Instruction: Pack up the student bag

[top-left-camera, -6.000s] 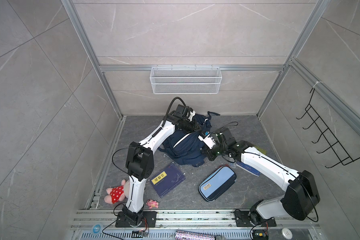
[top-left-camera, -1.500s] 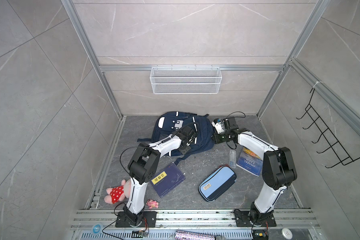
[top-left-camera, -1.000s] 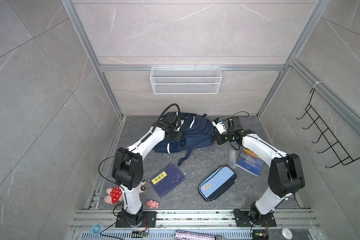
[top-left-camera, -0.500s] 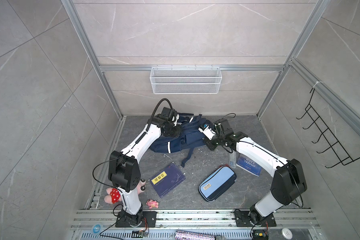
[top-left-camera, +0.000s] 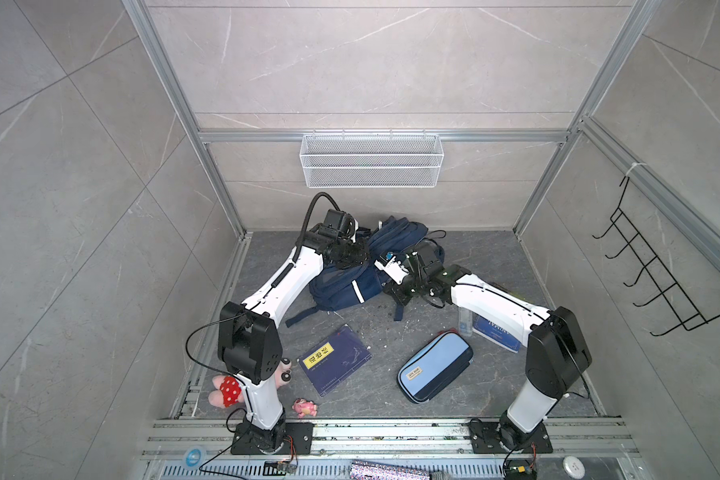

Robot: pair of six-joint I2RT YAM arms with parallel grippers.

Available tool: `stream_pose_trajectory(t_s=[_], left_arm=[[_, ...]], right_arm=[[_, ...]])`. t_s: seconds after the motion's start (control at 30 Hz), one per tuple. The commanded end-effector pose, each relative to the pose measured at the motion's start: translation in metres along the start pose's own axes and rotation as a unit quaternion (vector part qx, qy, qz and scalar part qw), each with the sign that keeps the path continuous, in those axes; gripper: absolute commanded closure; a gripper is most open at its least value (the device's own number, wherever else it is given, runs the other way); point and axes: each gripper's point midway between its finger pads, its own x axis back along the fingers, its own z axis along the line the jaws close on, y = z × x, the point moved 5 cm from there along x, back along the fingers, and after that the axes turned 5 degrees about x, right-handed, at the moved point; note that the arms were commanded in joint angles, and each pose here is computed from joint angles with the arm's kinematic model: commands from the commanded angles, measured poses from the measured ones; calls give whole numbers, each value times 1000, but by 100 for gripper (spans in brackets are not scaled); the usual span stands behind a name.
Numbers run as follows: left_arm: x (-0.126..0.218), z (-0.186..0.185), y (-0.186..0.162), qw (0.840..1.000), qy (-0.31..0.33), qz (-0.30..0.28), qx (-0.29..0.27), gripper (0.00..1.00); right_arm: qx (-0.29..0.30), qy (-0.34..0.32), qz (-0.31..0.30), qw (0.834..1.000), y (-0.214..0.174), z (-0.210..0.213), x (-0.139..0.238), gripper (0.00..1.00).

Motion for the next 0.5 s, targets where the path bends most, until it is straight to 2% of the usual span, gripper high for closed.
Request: stream_pose_trajectory(t_s=[0.0,0.1,0.13,0.23,0.33,0.4,0.47], left_arm=[[27,-41,37,992,-85,-91,-29,100],[24,-36,31,990,-85,-93,-61,100],[23,-34,29,989,-87,-95,-75,100],[20,-27,21,983,-80,-94,-139,100],[11,-15,13,975,-49,-82,-201,100],[-1,-4,8,970,-26,-62,-234,100],[-15,9,2,967,7,-38,-253,100]], right_arm=[[-42,27,-10,999,-3,8,-2,100],[-87,12,-25,996,-5,-6,13,100],[-106,9,-36,994,-5,-11,22,96],[-171,4,-67,983,-7,-29,50,70],[-241,-16,-97,966,-18,-48,83,47],[-291,-37,-113,949,-31,-63,104,36],[-346,-58,-114,930,-49,-78,119,31]])
